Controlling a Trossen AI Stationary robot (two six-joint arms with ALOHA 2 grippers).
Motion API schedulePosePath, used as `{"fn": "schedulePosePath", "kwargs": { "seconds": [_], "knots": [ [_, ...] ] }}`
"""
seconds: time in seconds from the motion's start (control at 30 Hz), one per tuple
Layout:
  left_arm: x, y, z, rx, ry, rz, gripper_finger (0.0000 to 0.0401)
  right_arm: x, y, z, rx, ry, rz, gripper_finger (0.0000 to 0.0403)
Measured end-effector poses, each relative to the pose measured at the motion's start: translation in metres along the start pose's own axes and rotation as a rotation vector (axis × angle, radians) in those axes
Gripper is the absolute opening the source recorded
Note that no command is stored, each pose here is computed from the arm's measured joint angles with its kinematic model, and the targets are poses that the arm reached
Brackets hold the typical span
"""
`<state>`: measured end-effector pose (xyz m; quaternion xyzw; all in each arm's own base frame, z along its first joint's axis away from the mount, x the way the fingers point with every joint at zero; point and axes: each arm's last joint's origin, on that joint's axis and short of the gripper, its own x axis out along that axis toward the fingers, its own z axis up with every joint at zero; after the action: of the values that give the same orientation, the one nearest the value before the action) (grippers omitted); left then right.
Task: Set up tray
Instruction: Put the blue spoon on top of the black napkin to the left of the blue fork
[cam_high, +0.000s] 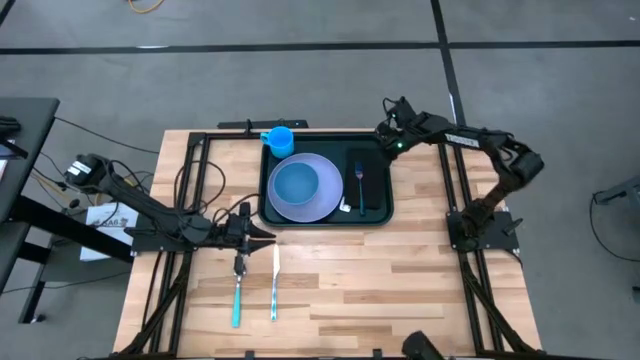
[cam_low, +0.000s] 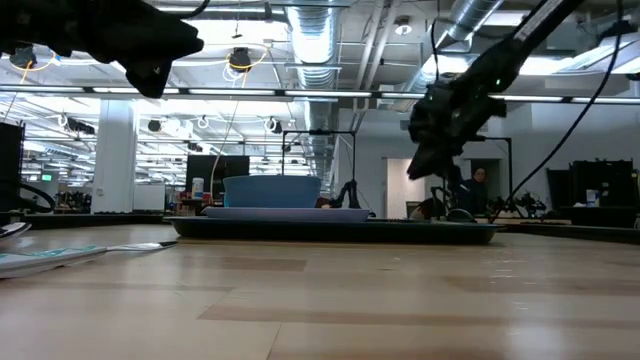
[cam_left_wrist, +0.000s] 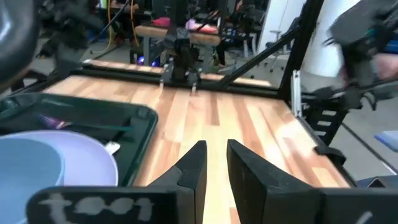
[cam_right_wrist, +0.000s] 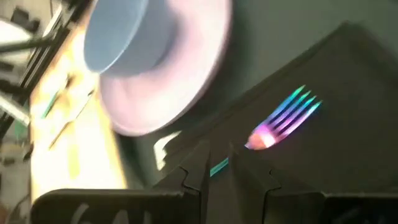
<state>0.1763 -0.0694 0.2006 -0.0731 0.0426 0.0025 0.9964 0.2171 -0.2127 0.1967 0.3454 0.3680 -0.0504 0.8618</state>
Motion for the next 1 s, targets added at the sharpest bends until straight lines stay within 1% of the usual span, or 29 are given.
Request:
{"fn": "schedulePosePath", "kwargs": {
  "seconds": [0.1, 0.2, 0.27, 0.33, 0.43, 0.5, 0.6, 0.7, 0.77, 0.83, 0.9, 0.93, 1.0],
  "knots": [
    [0.003, 0.000, -0.006, -0.037, 0.034, 0.020, 0.0051, -0.002, 0.023, -0.009, -0.035, 0.024, 0.026, 0.0052],
    [0.006, -0.003, -0.015, -0.082, 0.081, 0.020, 0.0051, 0.003, 0.043, -0.026, -0.052, 0.045, 0.060, 0.0052],
    [0.008, -0.006, -0.022, -0.081, 0.112, 0.034, 0.0051, 0.010, 0.056, -0.039, -0.075, 0.046, 0.075, 0.0052],
    [0.010, -0.006, -0.025, -0.070, 0.114, 0.068, 0.0051, 0.018, 0.068, -0.052, -0.106, 0.024, 0.073, 0.0052],
    [0.016, -0.005, -0.014, -0.029, 0.091, 0.094, 0.0051, 0.028, 0.085, -0.070, -0.161, -0.040, 0.068, 0.0052],
    [0.019, -0.006, -0.009, -0.028, 0.085, 0.074, 0.0051, 0.033, 0.097, -0.080, -0.203, -0.093, 0.086, 0.0052],
    [0.020, -0.007, -0.008, -0.029, 0.100, 0.019, 0.0051, 0.039, 0.115, -0.094, -0.267, -0.159, 0.147, 0.0052],
    [0.020, -0.008, -0.004, -0.046, 0.066, 0.014, 0.0051, 0.040, 0.134, -0.101, -0.331, -0.186, 0.213, 0.0052],
    [0.022, -0.007, 0.000, -0.114, 0.067, 0.027, 0.0051, 0.039, 0.145, -0.104, -0.373, -0.200, 0.246, 0.0052],
    [0.023, -0.008, 0.002, -0.234, 0.136, 0.048, 0.0050, 0.037, 0.156, -0.104, -0.424, -0.242, 0.292, 0.0052],
    [0.024, -0.010, 0.003, -0.344, 0.280, 0.100, 0.0045, 0.032, 0.164, -0.104, -0.462, -0.281, 0.332, 0.0052],
    [0.023, -0.011, 0.004, -0.400, 0.362, 0.147, 0.0040, 0.030, 0.167, -0.104, -0.475, -0.293, 0.343, 0.0052],
    [0.020, -0.014, 0.009, -0.540, 0.483, 0.275, 0.0030, 0.024, 0.171, -0.104, -0.489, -0.318, 0.364, 0.0052]
  ]
}}
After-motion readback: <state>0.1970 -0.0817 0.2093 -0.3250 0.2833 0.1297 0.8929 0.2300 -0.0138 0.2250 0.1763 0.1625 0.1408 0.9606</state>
